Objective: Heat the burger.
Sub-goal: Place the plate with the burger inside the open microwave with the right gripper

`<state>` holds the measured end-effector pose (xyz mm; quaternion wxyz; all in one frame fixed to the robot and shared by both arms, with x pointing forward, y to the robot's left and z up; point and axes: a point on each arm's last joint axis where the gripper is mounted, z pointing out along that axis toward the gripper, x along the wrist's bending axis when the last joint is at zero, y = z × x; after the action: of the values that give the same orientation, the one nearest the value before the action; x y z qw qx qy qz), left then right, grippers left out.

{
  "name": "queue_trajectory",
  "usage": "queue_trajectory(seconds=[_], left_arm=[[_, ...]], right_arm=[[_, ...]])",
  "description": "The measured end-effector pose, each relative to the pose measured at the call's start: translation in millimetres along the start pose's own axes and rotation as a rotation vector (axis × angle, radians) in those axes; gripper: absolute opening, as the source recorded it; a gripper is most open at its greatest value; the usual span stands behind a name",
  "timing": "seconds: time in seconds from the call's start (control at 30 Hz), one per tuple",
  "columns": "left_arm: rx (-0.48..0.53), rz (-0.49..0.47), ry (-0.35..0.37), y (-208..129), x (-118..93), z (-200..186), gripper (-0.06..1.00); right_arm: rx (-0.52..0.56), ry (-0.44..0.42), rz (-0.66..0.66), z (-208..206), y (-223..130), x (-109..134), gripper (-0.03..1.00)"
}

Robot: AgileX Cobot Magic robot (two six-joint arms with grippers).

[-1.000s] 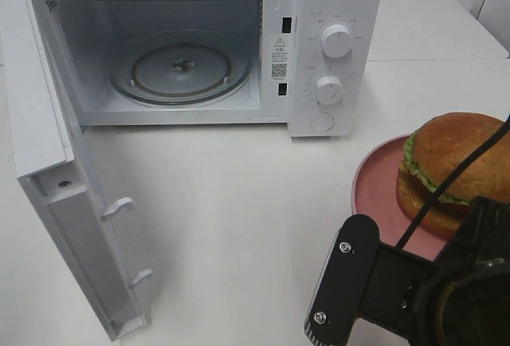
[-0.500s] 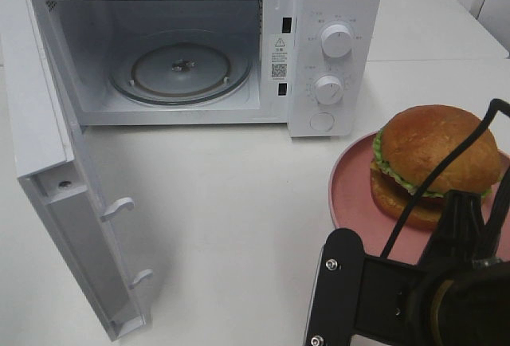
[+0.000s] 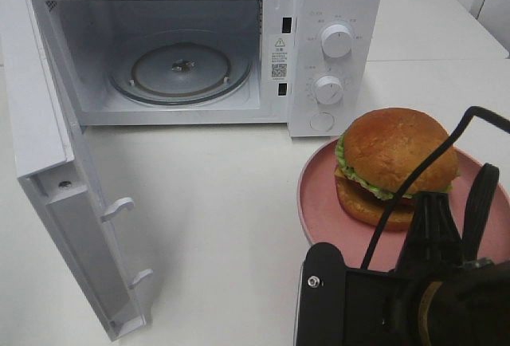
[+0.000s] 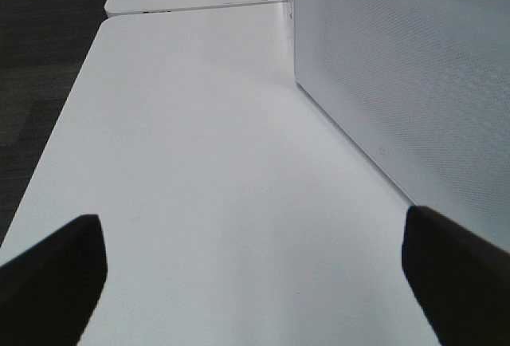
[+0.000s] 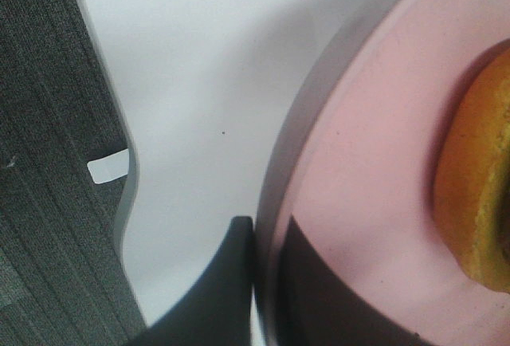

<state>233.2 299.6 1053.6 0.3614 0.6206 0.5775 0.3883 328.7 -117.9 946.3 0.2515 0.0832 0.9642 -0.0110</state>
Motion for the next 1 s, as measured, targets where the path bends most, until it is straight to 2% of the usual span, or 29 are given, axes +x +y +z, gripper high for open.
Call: queue_trajectory(seconds=[0.17,0.23,0.33,0.4,0.63,0.83,0.9,1.0], left_arm=[[0.000,0.000,0.000,0,0,0,0.92],[0.000,0.000,0.000,0,0,0,0.92],[0.000,0.000,0.000,0,0,0,0.92],[0.000,0.000,0.000,0,0,0,0.92],[0.000,0.000,0.000,0,0,0,0.92],[0.000,0.000,0.000,0,0,0,0.92],[0.000,0.000,0.000,0,0,0,0.92],[0.000,0.000,0.000,0,0,0,0.92]], right_arm=[[-0.032,-0.005,-0.042,0,3,0,0.04],[-0.060,-0.002,-0.118,0,5,0,0.04],[-0.072,-0.001,-0.140,0,7,0,0.04],[-0.115,0.008,-0.208,-1,10,2,0.04],[-0.157,0.014,-0.289,-1,14,3,0.04],[-0.182,-0.015,-0.377,-1,16,2,0.04],[-0.199,-0.050,-0.465,-2,18,0,0.04],[-0.224,-0.054,-0.506,-2,20,0,0.04]])
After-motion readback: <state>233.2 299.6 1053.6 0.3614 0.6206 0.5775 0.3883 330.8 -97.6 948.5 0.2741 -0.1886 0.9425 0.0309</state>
